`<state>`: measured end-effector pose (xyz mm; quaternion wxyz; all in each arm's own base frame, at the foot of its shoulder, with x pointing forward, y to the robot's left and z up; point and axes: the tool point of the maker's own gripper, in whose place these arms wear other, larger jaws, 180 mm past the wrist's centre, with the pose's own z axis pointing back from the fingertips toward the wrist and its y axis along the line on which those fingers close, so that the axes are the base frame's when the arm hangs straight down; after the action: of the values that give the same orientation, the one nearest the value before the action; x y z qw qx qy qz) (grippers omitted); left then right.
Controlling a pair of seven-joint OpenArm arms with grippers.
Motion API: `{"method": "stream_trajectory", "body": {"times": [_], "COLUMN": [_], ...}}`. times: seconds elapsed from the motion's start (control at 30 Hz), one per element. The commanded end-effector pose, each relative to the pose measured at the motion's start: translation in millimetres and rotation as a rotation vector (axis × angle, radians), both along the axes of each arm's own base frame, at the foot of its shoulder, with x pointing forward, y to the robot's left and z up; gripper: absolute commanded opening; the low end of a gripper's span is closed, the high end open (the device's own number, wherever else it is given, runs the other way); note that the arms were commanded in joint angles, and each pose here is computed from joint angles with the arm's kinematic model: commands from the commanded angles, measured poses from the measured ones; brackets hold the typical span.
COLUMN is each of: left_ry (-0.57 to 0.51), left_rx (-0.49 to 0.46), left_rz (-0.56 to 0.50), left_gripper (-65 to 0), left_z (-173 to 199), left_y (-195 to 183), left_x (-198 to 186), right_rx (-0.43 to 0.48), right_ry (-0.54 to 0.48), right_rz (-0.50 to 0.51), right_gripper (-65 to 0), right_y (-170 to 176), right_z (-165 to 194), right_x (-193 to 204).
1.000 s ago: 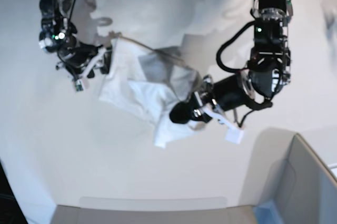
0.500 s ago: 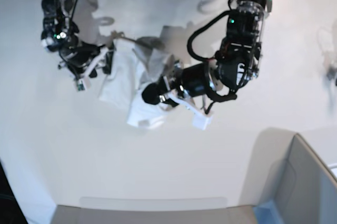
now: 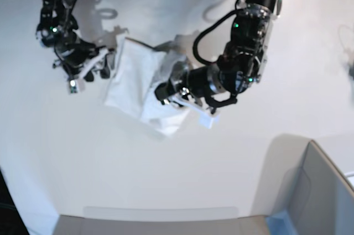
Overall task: Layout the t-shirt on the table in an organized manner, then fold the t-shirt properly
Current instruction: 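Carry the folded bundle with the left gripper while the right gripper withdraws, then lower and press the bundle onto the table with the left gripper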
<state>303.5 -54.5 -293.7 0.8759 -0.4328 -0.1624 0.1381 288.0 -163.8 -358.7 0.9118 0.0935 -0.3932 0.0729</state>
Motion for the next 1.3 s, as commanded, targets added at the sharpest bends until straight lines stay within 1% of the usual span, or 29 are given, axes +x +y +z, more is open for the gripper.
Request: {"method": "stream_trajectory", "body": {"times": [0.0,0.17,0.33,0.4,0.5,0.57,0.6,0.67,0.8,0.97,1.1,1.17,1.27], "left_ry": [-0.033,-0.07,-0.081,-0.086,-0.078,-0.08,-0.094,-0.119,-0.136,-0.154,-0.159,-0.18,-0.159], "left_rx": [-0.024,0.043,0.055,0.062,0.097,0.119,0.126,0.139,0.147,0.148,0.124,0.123,0.137], "left_rz": [-0.042,-0.07,-0.064,-0.061,-0.048,-0.036,-0.021,0.01,0.021,0.027,0.029,0.023,0.025], "left_gripper": [-65.0,-65.0,-65.0,-65.0,-65.0,-59.8,-58.3,-59.7,-64.7,-65.0,-65.0,-65.0,-65.0], "left_z": [14,9,10,10,1,-3,-2,-1,1,7,12,20,11], "left_y": [-15,-32,-31,-30,-26,-23,-22,-20,-18,-18,-26,-28,-26], "left_x": [-2,-6,-3,-2,1,3,7,13,18,25,25,31,32], "right_rx": [-0.01,-0.019,-0.03,-0.038,-0.044,-0.048,-0.049,-0.051,-0.053,-0.054,-0.055,-0.055,-0.055], "right_ry": [-0.05,-0.057,-0.046,-0.052,-0.058,-0.06,-0.062,-0.057,-0.043,-0.035,-0.031,-0.031,-0.031], "right_rz": [-0.009,-0.038,-0.097,-0.134,-0.168,-0.183,-0.19,-0.194,-0.192,-0.192,-0.193,-0.193,-0.193], "right_gripper": [-36.0,-36.0,-36.0,-36.0,-36.0,-36.0,-36.0,-36.0,-36.0,-36.0,-36.0,-36.0,-36.0], "right_y": [-7,-18,-40,-53,-65,-70,-73,-74,-74,-74,-74,-74,-74], "right_z": [13,16,14,16,19,20,20,19,15,13,12,12,12], "right_x": [8,9,3,2,1,0,0,-2,-7,-10,-12,-12,-12]}}
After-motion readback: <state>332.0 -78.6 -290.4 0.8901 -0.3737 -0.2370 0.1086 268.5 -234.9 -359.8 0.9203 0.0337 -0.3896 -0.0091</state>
